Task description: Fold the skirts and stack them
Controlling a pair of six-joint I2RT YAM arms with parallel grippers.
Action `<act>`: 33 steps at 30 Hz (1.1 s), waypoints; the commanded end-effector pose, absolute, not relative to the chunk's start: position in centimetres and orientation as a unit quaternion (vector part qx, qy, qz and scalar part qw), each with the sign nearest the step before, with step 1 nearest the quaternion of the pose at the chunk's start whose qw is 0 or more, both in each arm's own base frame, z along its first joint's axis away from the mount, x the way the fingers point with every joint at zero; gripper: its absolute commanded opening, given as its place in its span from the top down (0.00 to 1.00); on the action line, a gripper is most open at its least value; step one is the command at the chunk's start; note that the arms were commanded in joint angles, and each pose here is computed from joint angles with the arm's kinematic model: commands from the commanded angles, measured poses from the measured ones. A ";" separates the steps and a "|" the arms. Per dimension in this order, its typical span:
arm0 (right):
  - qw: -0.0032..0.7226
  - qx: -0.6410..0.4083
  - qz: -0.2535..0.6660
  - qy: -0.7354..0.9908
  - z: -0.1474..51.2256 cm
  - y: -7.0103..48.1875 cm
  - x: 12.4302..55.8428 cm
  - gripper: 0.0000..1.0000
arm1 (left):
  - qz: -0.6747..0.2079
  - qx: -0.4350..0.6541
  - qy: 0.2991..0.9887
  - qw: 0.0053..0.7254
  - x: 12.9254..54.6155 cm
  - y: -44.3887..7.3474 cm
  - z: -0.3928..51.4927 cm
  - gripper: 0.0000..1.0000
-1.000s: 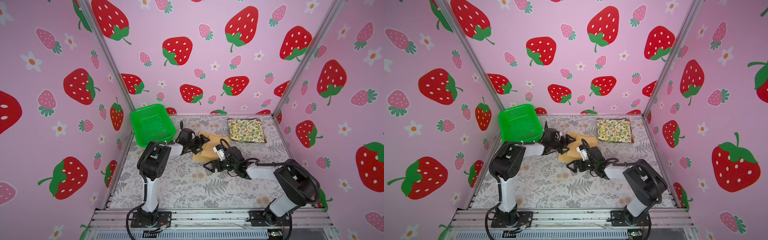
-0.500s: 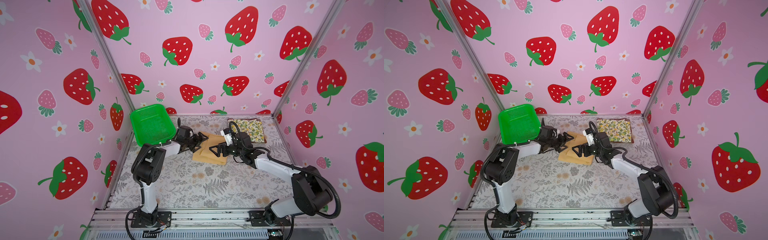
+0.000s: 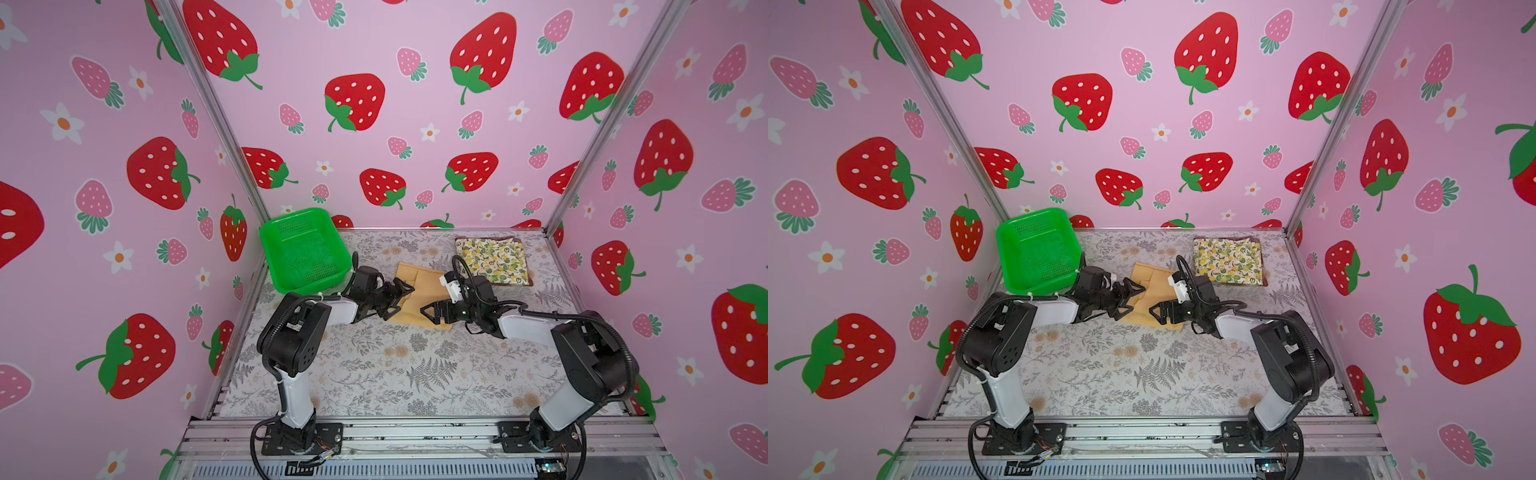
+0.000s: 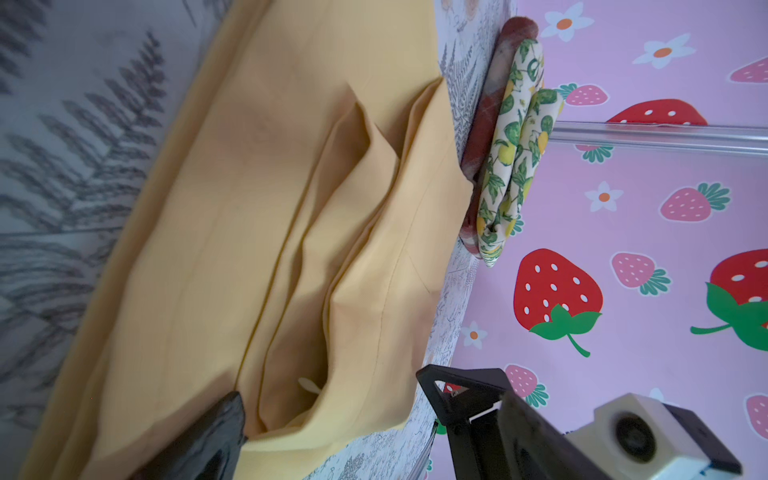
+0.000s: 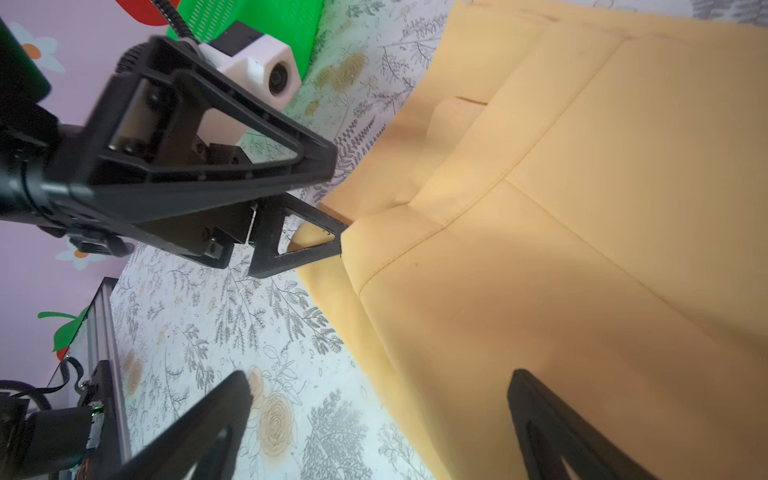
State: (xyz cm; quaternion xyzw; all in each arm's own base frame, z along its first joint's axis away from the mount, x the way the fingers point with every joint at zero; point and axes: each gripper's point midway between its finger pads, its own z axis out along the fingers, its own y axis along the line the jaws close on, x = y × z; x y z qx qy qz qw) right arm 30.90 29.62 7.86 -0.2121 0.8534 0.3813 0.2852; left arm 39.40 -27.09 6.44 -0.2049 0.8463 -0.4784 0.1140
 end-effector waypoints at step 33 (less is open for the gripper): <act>0.226 -0.255 0.444 0.829 4.8 40.6 21.5 0.00 | -0.462 -0.177 0.860 0.126 43.0 -26.3 6.7 0.04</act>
